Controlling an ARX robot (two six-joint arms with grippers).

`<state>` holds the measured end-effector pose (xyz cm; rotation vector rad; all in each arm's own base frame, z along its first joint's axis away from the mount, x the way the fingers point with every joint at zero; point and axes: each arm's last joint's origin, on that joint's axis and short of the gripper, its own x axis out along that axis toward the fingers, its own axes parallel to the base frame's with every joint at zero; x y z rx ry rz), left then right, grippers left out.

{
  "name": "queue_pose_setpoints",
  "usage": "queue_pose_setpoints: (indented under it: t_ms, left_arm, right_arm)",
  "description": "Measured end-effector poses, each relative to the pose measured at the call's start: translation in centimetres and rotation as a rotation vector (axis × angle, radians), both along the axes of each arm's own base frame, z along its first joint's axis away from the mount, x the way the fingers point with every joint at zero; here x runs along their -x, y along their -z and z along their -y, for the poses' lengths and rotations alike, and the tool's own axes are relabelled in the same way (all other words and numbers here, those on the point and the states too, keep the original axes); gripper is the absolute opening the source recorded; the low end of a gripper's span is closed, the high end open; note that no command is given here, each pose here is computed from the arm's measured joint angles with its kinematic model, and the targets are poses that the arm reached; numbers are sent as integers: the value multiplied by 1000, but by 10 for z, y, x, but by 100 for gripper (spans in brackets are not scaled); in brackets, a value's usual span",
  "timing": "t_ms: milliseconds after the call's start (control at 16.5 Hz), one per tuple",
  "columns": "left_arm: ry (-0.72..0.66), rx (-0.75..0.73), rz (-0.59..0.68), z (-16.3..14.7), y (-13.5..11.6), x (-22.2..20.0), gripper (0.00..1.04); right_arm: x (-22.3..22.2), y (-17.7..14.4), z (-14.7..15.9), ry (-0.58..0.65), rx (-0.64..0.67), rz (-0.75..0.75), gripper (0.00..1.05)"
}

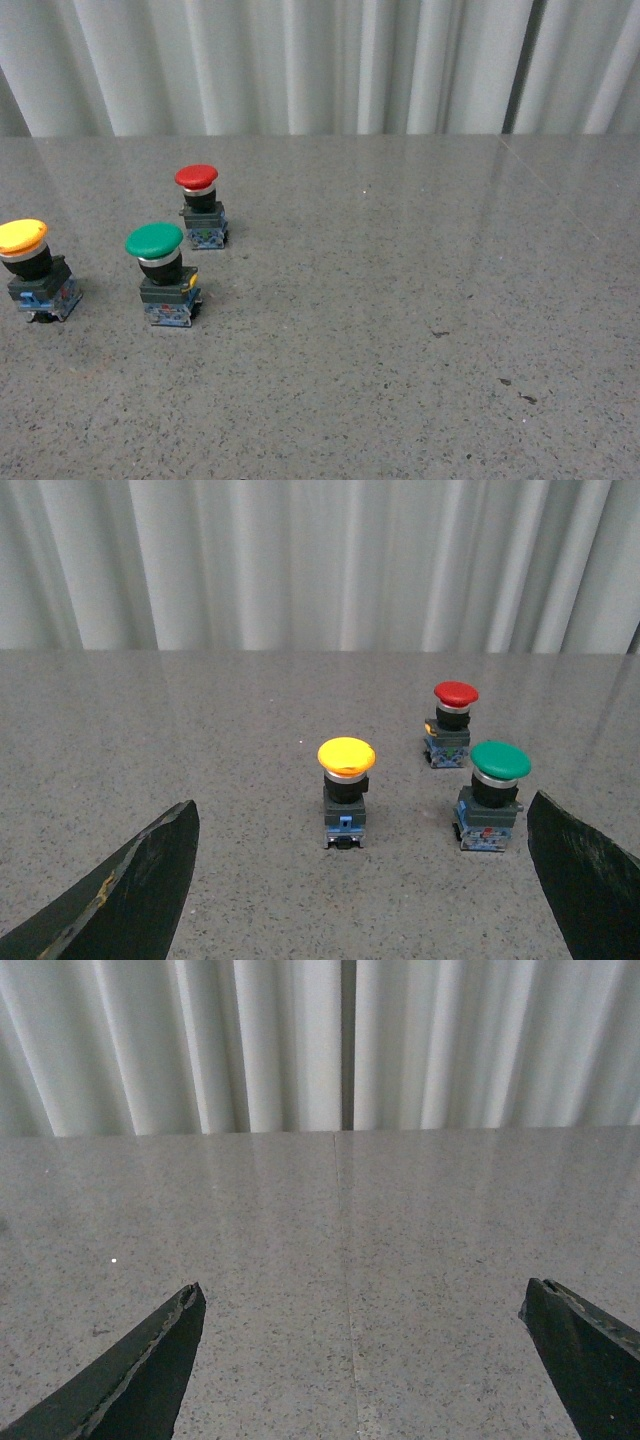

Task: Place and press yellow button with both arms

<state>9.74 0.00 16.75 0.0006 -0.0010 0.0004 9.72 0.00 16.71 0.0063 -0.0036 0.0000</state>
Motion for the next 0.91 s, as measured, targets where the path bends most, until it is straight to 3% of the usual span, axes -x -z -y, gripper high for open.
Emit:
queue_pose_setpoints:
  t_ms: [909]
  left_arm:
    - [0,0,0,0,0,0,98]
  right_arm:
    - [0,0,0,0,0,0,98]
